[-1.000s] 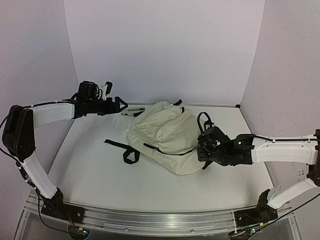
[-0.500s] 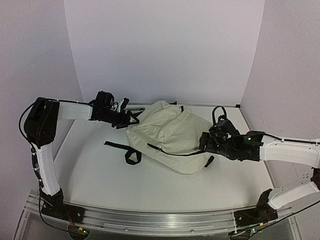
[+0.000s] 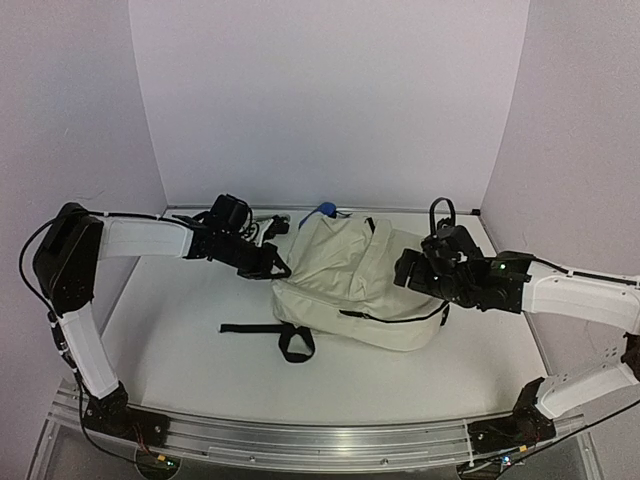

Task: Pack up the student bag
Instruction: Adjust the student bag at the center of the board.

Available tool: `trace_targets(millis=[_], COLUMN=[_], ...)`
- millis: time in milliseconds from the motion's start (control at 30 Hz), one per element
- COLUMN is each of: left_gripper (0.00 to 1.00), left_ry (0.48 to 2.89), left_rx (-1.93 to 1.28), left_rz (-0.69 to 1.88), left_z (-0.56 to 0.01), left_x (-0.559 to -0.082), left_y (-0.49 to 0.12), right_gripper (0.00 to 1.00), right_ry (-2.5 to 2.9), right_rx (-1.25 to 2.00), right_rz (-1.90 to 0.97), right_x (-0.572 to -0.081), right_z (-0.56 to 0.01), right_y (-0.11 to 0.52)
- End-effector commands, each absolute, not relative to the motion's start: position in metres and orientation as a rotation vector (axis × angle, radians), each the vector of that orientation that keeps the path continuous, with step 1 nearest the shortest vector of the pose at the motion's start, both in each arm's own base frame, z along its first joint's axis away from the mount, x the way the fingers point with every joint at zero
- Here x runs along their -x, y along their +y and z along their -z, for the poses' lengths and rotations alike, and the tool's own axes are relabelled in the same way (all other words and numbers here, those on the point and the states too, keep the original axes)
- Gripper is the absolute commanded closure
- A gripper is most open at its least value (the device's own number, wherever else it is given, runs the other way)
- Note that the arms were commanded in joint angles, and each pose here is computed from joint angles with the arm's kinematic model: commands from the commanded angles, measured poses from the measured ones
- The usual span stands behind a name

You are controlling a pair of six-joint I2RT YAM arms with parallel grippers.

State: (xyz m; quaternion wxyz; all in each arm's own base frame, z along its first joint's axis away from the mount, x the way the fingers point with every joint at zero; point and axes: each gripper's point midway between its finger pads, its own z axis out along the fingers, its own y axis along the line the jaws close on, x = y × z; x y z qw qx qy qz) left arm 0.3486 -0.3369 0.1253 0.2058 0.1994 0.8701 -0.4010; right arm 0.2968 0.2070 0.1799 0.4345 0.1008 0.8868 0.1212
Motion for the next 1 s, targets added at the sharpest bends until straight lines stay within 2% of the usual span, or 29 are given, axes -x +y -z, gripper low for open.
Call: trace_targets(millis=[0, 100, 133, 200, 233, 300, 367, 433, 567, 633, 767, 967], left_gripper=[0.95, 0.89, 0.84, 0.75, 0.57, 0.34, 0.22, 0.15, 0.11, 0.10, 0.16, 0.19], left_ry=[2.496, 2.510, 2.528, 2.515, 2.482, 2.439, 2.388, 2.354, 2.325, 2.307, 2.300, 2.345], left_rx=[-0.709, -0.728, -0.701, -0.671, -0.623, -0.555, -0.494, -0.434, -0.285, -0.274, -0.272, -0.232], left_rz=[1.194, 1.231, 1.236, 1.241, 1.201, 1.099, 1.030, 1.025, 1.094, 1.127, 1.168, 1.166], left_z=[-0.141, -0.147, -0.147, -0.157, -0.171, -0.188, -0.206, -0.219, -0.226, -0.227, -0.220, -0.200], left_x=[-0.249, -0.214, -0.207, -0.204, -0.208, -0.224, -0.246, -0.268, -0.313, -0.320, -0.334, -0.349], left_y=[-0.363, -0.369, -0.367, -0.364, -0.355, -0.345, -0.335, -0.329, -0.319, -0.324, -0.339, -0.349], right_gripper=[0.03, 0.08, 0.13, 0.15, 0.20, 0.25, 0.29, 0.33, 0.42, 0.44, 0.52, 0.54], right_ry=[2.179, 2.180, 2.183, 2.183, 2.183, 2.189, 2.195, 2.208, 2.236, 2.246, 2.252, 2.261], right_rx=[-0.237, -0.170, -0.133, -0.094, -0.070, -0.008, 0.054, 0.118, 0.213, 0.253, 0.289, 0.284], right_rz=[-0.414, -0.452, -0.464, -0.474, -0.495, -0.518, -0.514, -0.494, -0.441, -0.415, -0.329, -0.173], right_x=[-0.309, -0.314, -0.317, -0.321, -0.328, -0.335, -0.345, -0.354, -0.374, -0.381, -0.395, -0.410], right_z=[-0.209, -0.218, -0.222, -0.226, -0.233, -0.238, -0.240, -0.236, -0.227, -0.223, -0.217, -0.202], right_y=[0.231, 0.247, 0.255, 0.263, 0.270, 0.281, 0.291, 0.300, 0.311, 0.316, 0.318, 0.309])
